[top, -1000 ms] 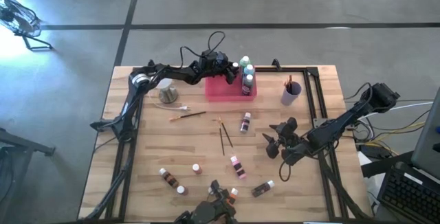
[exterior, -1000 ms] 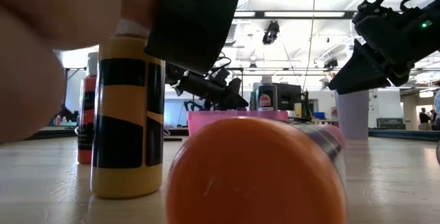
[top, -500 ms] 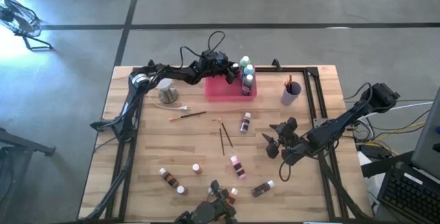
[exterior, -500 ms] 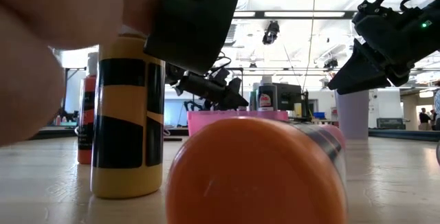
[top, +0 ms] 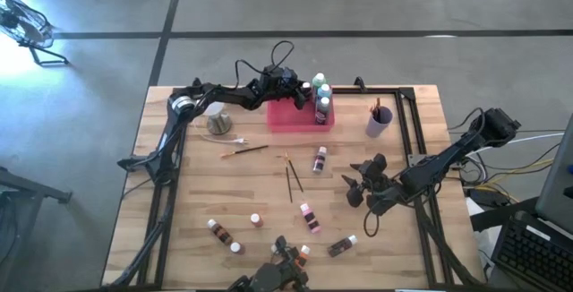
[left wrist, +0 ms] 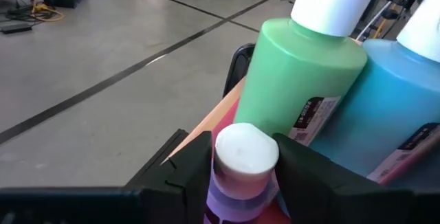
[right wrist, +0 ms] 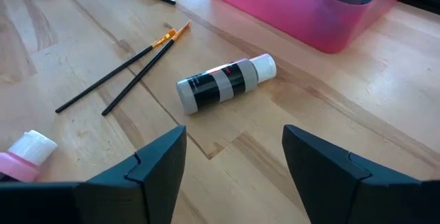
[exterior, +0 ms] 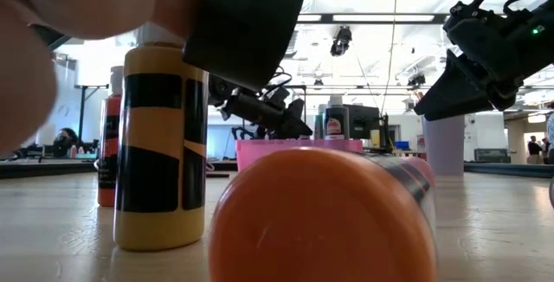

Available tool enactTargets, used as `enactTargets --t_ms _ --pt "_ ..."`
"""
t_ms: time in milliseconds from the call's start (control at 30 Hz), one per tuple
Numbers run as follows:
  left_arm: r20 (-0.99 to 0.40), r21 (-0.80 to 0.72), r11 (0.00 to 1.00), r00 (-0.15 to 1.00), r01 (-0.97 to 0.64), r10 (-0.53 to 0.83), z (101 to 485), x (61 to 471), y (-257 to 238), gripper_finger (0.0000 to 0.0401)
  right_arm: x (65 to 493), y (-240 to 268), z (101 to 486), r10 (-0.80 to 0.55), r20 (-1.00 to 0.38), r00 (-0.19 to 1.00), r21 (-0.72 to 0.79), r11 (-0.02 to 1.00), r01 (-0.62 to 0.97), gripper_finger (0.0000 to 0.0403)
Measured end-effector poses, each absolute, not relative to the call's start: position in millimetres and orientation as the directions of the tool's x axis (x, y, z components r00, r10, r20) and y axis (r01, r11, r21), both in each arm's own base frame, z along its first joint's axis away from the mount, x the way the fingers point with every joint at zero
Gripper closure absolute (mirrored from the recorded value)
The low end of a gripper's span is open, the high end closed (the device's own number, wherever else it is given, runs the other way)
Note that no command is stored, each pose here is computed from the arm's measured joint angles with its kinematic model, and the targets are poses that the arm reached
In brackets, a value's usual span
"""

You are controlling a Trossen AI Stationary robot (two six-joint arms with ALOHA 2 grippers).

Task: Pick & Place Paint Supplies
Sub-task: Put the violet black paint bottle into the pink bin, then put the black gold paint brush into the violet cup

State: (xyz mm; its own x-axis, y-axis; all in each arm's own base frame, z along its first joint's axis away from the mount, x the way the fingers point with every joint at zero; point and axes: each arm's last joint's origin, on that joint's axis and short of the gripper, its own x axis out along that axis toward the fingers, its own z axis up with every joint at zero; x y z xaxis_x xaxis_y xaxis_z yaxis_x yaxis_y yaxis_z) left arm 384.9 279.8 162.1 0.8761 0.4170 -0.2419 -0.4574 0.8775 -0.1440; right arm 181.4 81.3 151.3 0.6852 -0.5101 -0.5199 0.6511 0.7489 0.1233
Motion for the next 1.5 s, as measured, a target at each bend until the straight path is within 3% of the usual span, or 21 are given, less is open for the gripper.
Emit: enactTargets --t_ms 367,767,1000,1267,1500 --pt "-0.254 -0.120 0.887 0.877 -0.446 0.407 162.4 385.6 279.7 0.0160 181.6 81.5 151.5 -0.505 -0.522 0.688 0.129 0.750 0.649 0.0136" --pt "-0.180 -0.087 0.906 0.901 -0.414 0.394 202.3 380.0 274.6 0.0156 181.9 82.0 151.3 -0.488 -0.534 0.690 0.145 0.751 0.644 0.0145" --pt "-0.193 -0.071 0.937 0.926 -0.343 0.324 260.8 360.5 256.3 0.0156 182.7 82.5 151.9 -0.484 -0.530 0.696 0.154 0.752 0.641 0.0167" --pt "-0.342 0.027 0.967 0.906 -0.254 0.247 331.2 319.5 196.5 0.0156 183.0 82.7 152.2 -0.484 -0.528 0.698 0.155 0.753 0.639 0.0178" --pt "-0.569 0.078 0.967 0.786 -0.243 0.244 359.7 274.7 130.1 0.0156 183.4 82.5 152.6 -0.491 -0.519 0.700 0.157 0.750 0.642 0.0172"
